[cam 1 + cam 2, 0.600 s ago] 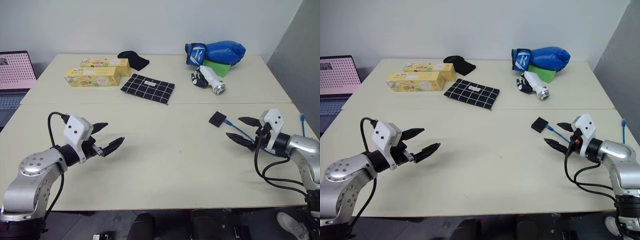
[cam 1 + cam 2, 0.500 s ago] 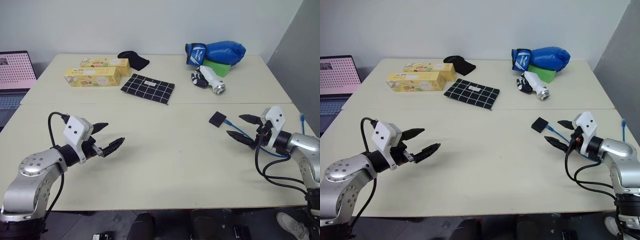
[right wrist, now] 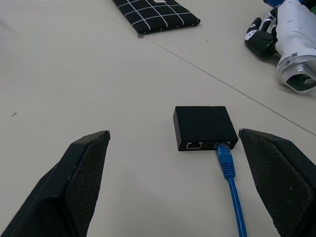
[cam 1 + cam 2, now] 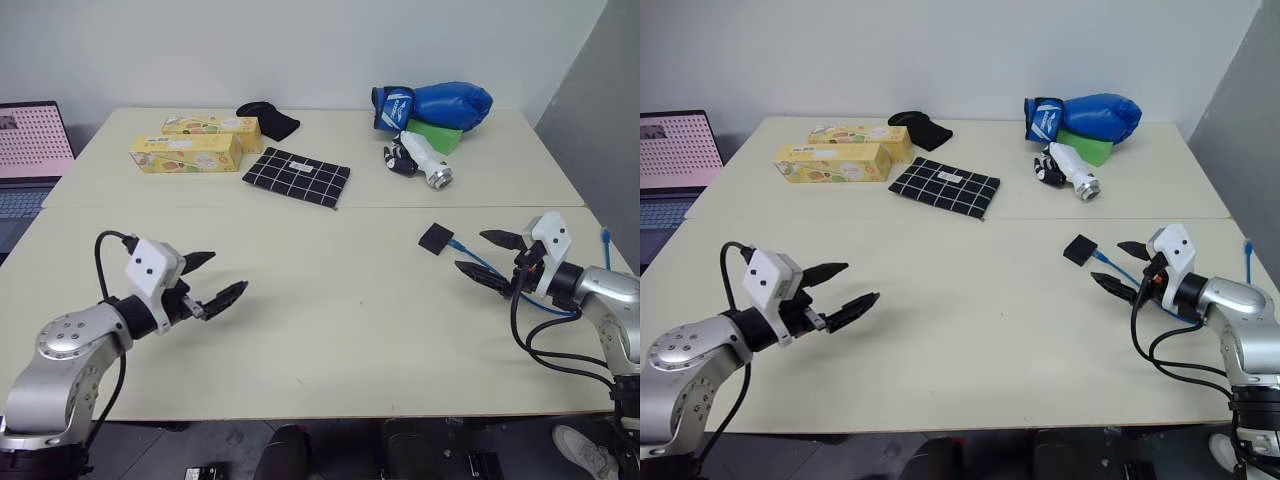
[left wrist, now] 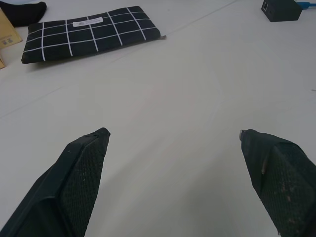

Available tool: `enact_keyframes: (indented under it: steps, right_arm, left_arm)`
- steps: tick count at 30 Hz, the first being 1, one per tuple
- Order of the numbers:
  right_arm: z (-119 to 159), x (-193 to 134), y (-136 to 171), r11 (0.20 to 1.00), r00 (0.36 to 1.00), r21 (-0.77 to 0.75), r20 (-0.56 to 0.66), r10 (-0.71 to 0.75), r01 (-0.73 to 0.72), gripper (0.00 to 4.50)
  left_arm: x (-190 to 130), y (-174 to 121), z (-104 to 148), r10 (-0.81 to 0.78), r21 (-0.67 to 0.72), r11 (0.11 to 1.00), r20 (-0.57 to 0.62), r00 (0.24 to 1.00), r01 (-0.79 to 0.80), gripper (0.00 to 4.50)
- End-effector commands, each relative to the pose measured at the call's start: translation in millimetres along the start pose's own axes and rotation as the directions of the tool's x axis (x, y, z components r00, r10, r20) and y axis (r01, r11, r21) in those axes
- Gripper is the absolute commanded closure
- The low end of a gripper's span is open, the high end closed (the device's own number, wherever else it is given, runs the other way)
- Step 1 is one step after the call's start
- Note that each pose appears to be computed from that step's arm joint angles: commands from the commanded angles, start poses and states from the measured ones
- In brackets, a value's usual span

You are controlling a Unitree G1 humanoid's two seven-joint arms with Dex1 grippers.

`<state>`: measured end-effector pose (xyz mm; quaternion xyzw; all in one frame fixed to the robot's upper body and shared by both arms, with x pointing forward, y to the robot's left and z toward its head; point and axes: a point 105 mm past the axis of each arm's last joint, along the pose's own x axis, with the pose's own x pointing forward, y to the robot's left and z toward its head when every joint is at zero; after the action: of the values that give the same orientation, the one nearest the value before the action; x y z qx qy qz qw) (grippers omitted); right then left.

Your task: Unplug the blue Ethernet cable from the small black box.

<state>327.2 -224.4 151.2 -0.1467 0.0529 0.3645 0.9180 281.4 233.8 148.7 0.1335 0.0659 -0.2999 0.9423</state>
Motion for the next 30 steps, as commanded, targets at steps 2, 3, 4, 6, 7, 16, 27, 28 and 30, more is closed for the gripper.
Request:
enact_keyframes:
  steps: [2, 3, 4, 6, 7, 16, 27, 28, 30]
  right_arm:
    - [11.0, 3.6, -9.2, 0.998, 0.998, -0.041, 0.038, -0.052, 0.053, 0.06]
    - [9.4, 6.3, -10.7, 0.997, 0.997, -0.034, 0.037, -0.067, 0.068, 0.06]
    - [7.6, 8.7, -12.9, 0.996, 0.996, -0.029, 0.033, -0.086, 0.087, 0.06]
    - [2.6, 13.8, -18.3, 0.992, 0.992, -0.025, 0.022, -0.124, 0.125, 0.06]
    - [-0.5, 16.0, -20.7, 0.99, 0.99, -0.021, 0.011, -0.139, 0.14, 0.06]
    - [-39.8, 52.1, -41.4, 0.989, 0.979, -0.014, -0.134, -0.151, 0.15, 0.06]
    - [-49.6, 58.3, -45.8, 0.999, 0.979, 0.024, -0.204, -0.023, 0.028, 1.51]
    - [-49.5, 57.9, -45.9, 1.0, 0.978, 0.018, -0.21, -0.014, 0.018, 1.68]
    - [-49.3, 57.7, -45.8, 1.0, 0.976, 0.009, -0.216, -0.004, 0.006, 2.17]
  left_arm:
    - [0.9, 1.6, 25.9, 0.003, 0.003, 1.0, 0.065, 0.998, -0.003, 0.0]
    - [2.4, -1.4, 29.8, -0.018, 0.001, 1.0, 0.075, 0.997, 0.018, 0.0]
    - [3.8, -4.6, 33.0, -0.043, 0.002, 0.999, 0.08, 0.996, 0.043, 0.0]
    - [5.9, -12.8, 40.4, -0.097, 0.005, 0.995, 0.099, 0.99, 0.097, 0.0]
    - [6.6, -16.4, 43.2, -0.119, 0.003, 0.993, 0.106, 0.987, 0.119, 0.0]
    - [12.0, -53.0, 55.7, -0.374, 0.031, 0.927, 0.063, 0.925, 0.373, 0.0]
    - [14.1, -76.4, 54.3, -0.525, 0.065, 0.85, 0.01, 0.851, 0.523, 0.0]
    - [14.7, -76.8, 53.1, -0.527, 0.065, 0.848, 0.008, 0.85, 0.526, 0.0]
    - [15.3, -76.4, 51.6, -0.529, 0.064, 0.847, 0.006, 0.849, 0.527, 0.0]
